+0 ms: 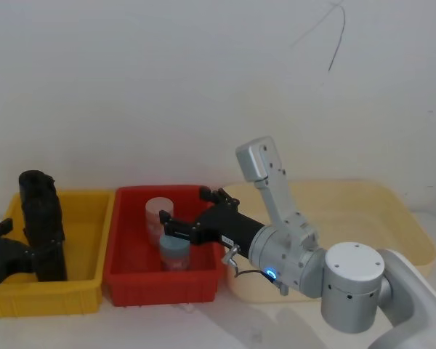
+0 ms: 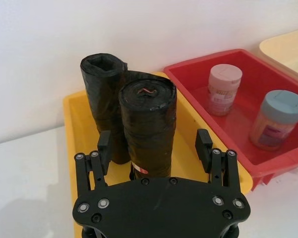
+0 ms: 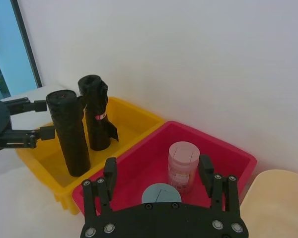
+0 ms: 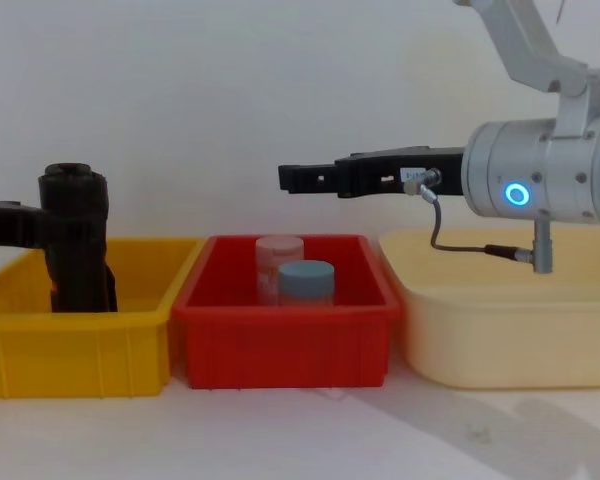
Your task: Pick up the garbage bag with the one hand and transfer it to the other hand.
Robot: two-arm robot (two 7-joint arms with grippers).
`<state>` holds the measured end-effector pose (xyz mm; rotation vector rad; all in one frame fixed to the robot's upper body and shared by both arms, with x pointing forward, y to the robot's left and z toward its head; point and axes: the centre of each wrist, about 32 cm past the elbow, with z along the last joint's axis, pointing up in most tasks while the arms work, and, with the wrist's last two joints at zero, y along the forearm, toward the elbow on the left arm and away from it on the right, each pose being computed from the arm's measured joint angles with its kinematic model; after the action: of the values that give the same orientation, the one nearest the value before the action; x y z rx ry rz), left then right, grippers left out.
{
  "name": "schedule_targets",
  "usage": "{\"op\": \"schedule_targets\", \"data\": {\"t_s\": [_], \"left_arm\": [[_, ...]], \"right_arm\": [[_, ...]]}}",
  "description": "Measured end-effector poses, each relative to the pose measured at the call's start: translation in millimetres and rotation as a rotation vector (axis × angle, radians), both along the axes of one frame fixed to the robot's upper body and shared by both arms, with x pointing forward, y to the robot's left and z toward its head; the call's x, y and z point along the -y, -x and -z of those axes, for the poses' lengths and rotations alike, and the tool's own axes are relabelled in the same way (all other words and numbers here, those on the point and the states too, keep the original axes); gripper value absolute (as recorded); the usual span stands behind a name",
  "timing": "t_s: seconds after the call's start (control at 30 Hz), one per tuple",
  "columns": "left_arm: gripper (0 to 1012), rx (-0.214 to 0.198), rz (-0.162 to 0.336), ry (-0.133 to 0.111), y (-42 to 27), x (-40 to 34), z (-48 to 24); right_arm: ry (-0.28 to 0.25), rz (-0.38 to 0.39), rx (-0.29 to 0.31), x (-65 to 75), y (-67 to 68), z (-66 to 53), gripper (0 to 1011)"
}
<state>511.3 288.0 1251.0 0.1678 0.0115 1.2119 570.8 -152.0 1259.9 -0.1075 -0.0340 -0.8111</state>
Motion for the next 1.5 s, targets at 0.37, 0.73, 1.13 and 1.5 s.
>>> {"op": "schedule_targets", "data": {"t_s": [0.37, 0.73, 1.13, 1.5], "left_arm": [[1001, -0.004, -0.018, 0.008, -10.1, 3.1, 6.2], [1001, 0.012, 0.003, 0.025, -28.0, 4.1, 13.3], [947, 0.039, 0.024, 0.038, -43.3, 6.0, 16.2], [629, 0.050, 0.031, 0.042, -48.8, 6.7, 17.0]], "right_arm": [[-0.014, 0.016, 0.000, 3.8, -0.7, 2.0, 1001], [-0.025, 0.030, 0.001, 5.8, -1.5, 5.3, 1001], [-0.031, 0.032, -0.001, 7.2, -2.4, 6.3, 1002], [-0.020, 0.025, -0.004, 6.7, -3.9, 3.4, 1001]]}}
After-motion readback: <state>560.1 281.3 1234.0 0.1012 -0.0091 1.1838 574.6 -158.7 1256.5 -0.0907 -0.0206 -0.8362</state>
